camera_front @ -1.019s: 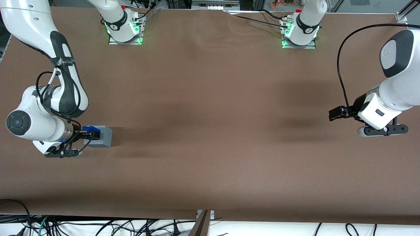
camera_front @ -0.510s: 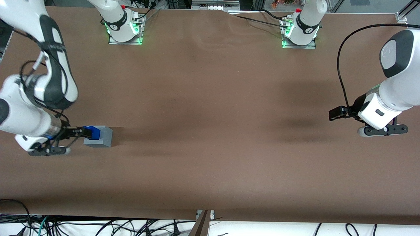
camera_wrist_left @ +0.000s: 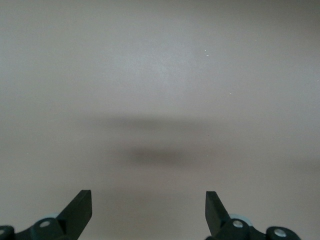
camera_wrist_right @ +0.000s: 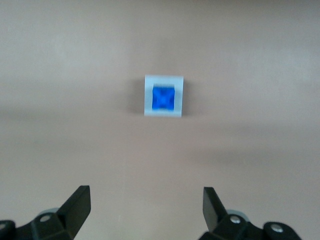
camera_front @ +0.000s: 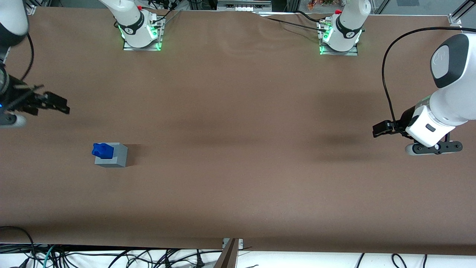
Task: Insert blue part into gray base with right arm
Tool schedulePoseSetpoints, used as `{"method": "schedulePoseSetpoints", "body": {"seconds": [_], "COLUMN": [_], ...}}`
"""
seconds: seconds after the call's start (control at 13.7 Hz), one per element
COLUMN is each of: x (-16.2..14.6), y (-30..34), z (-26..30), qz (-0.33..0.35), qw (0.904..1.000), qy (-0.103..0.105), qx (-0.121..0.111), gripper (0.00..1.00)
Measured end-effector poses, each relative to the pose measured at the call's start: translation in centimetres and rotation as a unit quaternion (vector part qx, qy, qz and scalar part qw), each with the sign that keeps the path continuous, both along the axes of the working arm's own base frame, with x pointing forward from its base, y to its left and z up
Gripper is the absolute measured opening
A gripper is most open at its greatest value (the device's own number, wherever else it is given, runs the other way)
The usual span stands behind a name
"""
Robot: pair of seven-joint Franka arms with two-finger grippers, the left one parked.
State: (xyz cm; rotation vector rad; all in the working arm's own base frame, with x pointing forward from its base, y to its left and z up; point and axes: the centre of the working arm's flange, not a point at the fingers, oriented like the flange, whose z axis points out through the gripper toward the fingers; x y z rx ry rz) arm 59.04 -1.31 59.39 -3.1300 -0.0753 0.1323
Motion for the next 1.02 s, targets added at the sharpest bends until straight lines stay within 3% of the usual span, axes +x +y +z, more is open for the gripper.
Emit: {"method": "schedulePoseSetpoints", "body": {"seconds": [0.07, 0.22, 0.44, 0.66, 1.02], "x": [-0.7, -1.9, -4.4, -5.3, -5.8], "y": [-0.5, -1.3, -1.4, -0.3, -0.2], "z": [1.8, 5.0, 4.8, 2.5, 3.4], "qz": [-0.005, -0.008, -0.009, -0.003, -0.019], "qw": [1.0, 0.9996, 0.9987, 0.9988, 0.9982], "qy": [-0.001, -0.025, -0.049, -0.048, -0.057], "qx": [0.0, 0.001, 0.004, 0.004, 0.003], "gripper": [1.0, 1.0, 1.0, 1.0, 1.0]}}
